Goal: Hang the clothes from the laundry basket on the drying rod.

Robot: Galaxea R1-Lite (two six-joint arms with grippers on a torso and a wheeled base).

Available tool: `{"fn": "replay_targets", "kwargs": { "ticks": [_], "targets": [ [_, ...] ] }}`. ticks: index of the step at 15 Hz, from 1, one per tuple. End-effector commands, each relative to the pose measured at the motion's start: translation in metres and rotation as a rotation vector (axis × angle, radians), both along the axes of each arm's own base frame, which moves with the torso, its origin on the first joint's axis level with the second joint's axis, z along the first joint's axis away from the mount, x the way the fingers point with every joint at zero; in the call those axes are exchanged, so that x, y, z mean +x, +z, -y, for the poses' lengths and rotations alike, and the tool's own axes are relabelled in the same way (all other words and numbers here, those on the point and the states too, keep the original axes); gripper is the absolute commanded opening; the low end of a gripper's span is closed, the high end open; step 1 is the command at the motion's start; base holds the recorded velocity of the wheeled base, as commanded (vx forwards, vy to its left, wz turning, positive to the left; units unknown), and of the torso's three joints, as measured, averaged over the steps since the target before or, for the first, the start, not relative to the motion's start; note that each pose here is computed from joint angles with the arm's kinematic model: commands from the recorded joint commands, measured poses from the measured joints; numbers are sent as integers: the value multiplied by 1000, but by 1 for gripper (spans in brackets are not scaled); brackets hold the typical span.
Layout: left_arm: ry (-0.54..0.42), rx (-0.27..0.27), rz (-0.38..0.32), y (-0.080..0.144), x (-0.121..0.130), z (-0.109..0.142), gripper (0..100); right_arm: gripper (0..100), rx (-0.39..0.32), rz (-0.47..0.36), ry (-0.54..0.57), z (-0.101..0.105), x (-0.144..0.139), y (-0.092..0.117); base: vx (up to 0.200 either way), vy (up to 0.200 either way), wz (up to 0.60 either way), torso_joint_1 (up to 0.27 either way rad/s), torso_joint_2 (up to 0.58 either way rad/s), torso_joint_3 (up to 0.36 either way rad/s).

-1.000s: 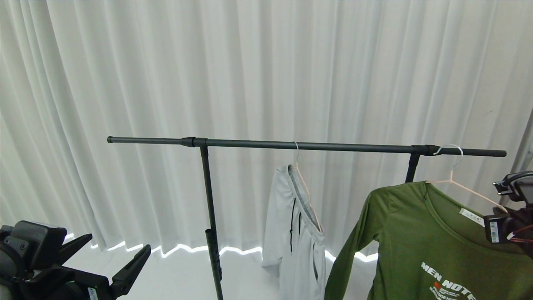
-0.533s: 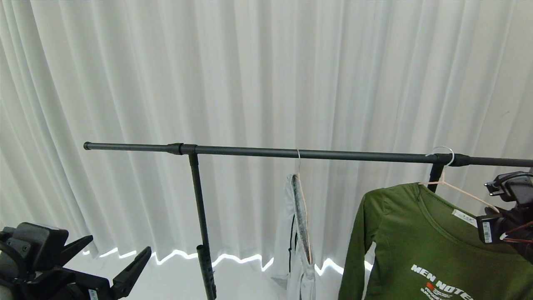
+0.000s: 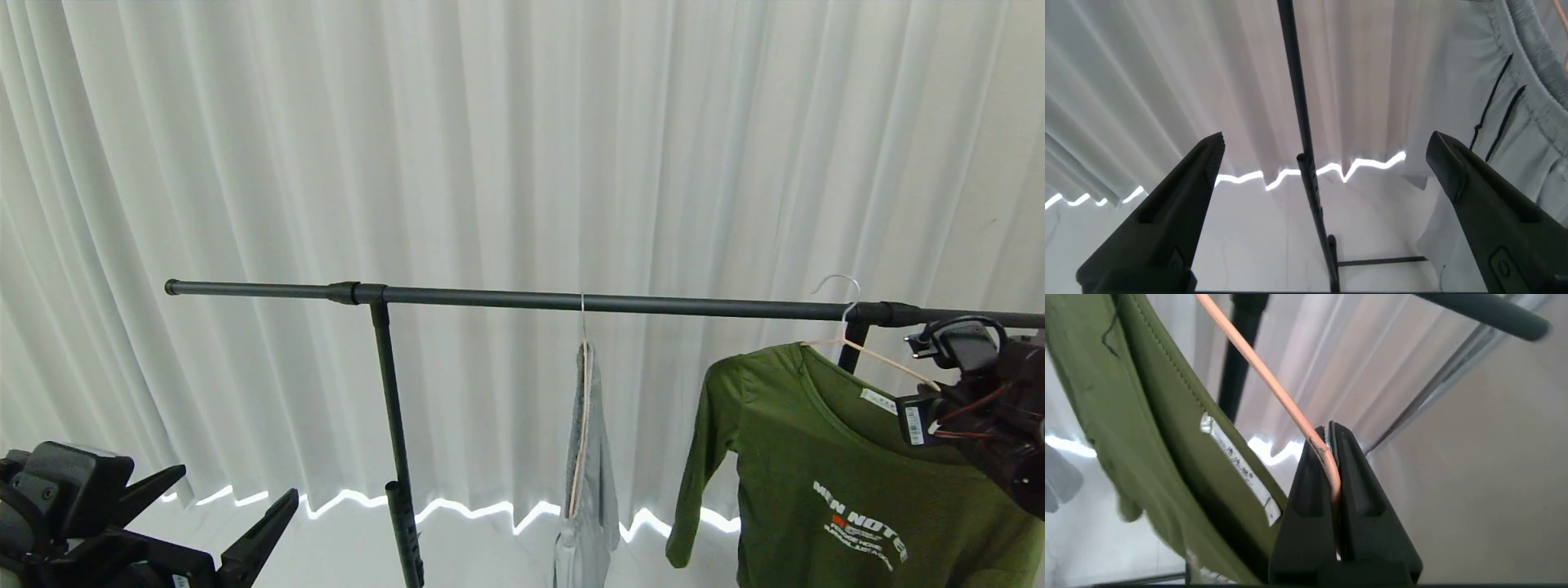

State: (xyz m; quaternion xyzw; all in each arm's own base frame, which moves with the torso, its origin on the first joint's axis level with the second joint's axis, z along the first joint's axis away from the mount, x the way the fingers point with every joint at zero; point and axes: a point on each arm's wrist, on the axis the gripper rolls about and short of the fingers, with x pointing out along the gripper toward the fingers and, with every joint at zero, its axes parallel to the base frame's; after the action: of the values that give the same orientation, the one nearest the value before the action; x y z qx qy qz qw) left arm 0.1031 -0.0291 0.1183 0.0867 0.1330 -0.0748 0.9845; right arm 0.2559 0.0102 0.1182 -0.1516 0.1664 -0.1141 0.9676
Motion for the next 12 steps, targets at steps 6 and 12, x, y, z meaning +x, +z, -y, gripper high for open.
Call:
{"fn": "replay_targets", "kwargs": {
  "ticks": [6,12],
  "targets": [
    [0,4,-10,-2,0,0,100,0,-27,-83,-6,-14,25,-28,0,0,0,0,0,0],
    [0,3,-7,-2,0,0,100,0,-21,-78,6,-17,23,-26,0,0,0,0,0,0]
  ]
}}
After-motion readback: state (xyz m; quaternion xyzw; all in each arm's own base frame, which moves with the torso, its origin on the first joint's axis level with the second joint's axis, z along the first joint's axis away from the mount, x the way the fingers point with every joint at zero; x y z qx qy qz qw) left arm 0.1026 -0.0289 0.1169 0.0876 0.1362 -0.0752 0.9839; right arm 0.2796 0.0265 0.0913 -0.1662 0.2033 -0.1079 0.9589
